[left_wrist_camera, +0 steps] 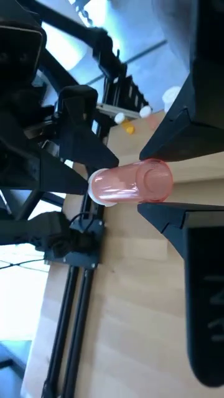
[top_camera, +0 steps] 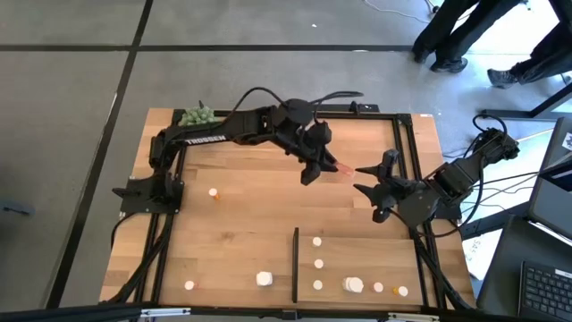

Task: Pick and place medicine bottles onto shelf by color
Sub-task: Put the top pink pill bottle on the shelf aligned with the other pink pill bottle

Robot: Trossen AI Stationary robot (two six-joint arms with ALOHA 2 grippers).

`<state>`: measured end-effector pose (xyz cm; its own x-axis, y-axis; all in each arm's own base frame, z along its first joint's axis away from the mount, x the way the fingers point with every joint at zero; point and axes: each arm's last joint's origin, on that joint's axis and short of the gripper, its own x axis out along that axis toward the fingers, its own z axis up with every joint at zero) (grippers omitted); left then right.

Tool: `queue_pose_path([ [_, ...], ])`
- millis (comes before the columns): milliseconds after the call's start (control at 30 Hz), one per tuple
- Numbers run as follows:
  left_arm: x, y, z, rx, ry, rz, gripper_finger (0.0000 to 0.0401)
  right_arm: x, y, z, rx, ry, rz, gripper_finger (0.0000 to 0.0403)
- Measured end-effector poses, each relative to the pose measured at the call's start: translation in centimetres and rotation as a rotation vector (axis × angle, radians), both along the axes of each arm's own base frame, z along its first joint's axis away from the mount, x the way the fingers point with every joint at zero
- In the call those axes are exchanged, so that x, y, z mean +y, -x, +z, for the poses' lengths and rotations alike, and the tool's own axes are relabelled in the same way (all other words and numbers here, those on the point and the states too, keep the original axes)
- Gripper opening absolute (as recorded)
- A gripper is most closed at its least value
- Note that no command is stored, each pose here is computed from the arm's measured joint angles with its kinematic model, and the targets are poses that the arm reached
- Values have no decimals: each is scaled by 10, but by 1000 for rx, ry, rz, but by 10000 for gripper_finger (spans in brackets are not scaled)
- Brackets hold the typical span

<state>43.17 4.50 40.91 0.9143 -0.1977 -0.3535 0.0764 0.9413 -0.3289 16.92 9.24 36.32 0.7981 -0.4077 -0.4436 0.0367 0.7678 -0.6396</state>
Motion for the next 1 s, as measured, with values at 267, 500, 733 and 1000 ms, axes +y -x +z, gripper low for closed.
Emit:
queue_pose_path([
  [267,1,0,1,-9,28,-8,72,1,-3,4,-56,-29,-14,210],
  [500,-4,-2,4,-36,47,-10,72,1,-4,6,-93,-22,-44,210],
  [733,-10,-2,4,-39,47,-21,72,1,-4,6,-119,-62,-72,207],
  [1000,-12,-3,5,-40,45,-16,72,1,-4,6,-119,-60,-73,171],
])
